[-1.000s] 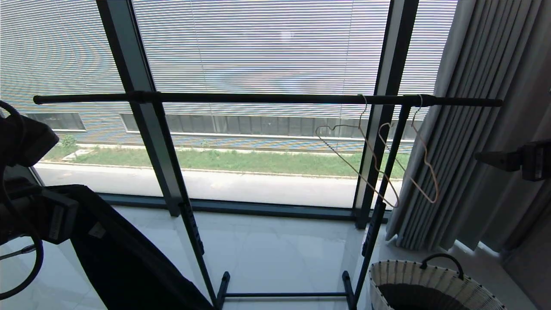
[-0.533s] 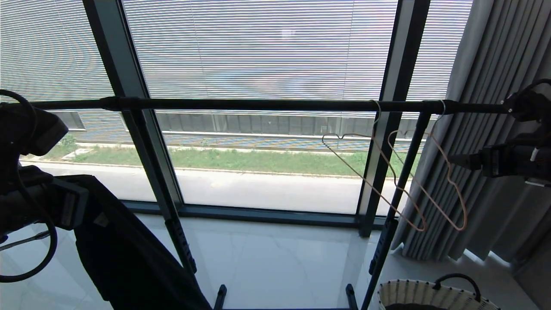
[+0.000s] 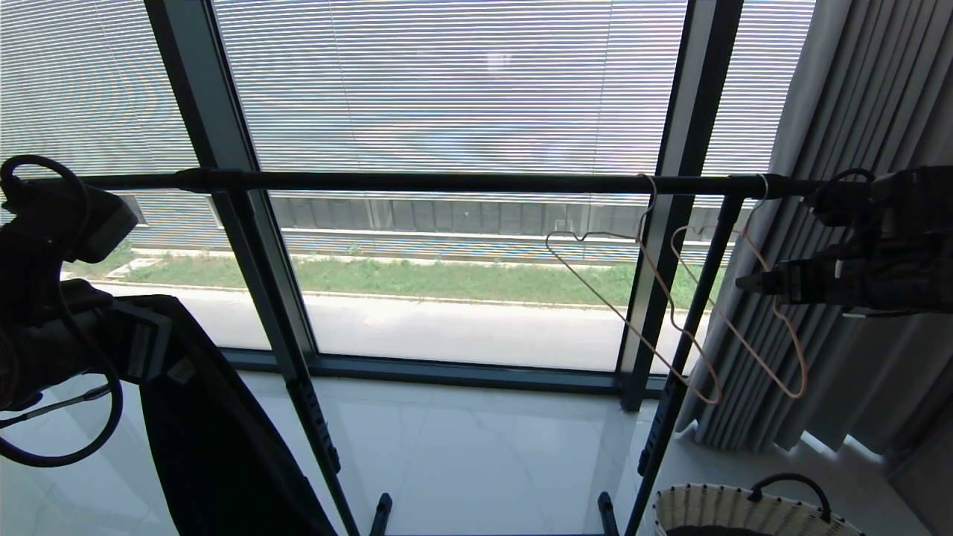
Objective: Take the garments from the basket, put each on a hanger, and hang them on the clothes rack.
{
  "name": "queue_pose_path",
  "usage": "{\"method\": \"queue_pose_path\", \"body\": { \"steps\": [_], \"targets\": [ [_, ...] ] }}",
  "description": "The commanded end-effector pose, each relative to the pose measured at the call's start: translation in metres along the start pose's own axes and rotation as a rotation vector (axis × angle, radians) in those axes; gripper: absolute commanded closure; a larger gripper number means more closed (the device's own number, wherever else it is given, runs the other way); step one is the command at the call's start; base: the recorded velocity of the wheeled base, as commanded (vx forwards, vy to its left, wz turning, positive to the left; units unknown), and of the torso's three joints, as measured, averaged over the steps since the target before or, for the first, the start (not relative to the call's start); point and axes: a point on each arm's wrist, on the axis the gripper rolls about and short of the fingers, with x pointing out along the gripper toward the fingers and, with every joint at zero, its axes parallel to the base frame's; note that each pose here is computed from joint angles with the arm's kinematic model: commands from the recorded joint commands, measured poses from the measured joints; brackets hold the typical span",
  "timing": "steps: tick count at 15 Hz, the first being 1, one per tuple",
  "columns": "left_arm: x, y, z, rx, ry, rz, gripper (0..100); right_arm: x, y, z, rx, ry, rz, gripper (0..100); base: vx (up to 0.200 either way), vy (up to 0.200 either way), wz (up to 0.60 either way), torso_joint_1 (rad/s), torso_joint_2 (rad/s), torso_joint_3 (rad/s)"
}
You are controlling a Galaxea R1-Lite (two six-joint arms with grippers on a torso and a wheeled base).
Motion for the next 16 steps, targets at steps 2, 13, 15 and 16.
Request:
{"method": "queue_pose_path", "body": {
  "steps": [2,13,15,16],
  "targets": [
    [0.002,-0.002,-0.003,0.002,0.014,-0.006,100,0.023,0.0,-0.008,0.005,0.034,0.003,0,0.0,0.0,0.0,0.0,0.0,0.0],
    [0.003,-0.002,-0.004,0.002,0.017,-0.006,100,0.031,0.013,-0.012,0.026,0.052,-0.008,100,0.0,0.0,0.0,0.0,0.0,0.0],
    [0.002,-0.002,-0.004,0.0,0.016,-0.005,100,0.03,0.013,-0.012,0.034,0.048,-0.023,100,0.0,0.0,0.0,0.0,0.0,0.0],
    [0.002,-0.001,-0.004,0.0,0.014,-0.005,100,0.029,0.013,-0.011,0.048,0.044,-0.033,100,0.0,0.0,0.0,0.0,0.0,0.0]
  ]
}}
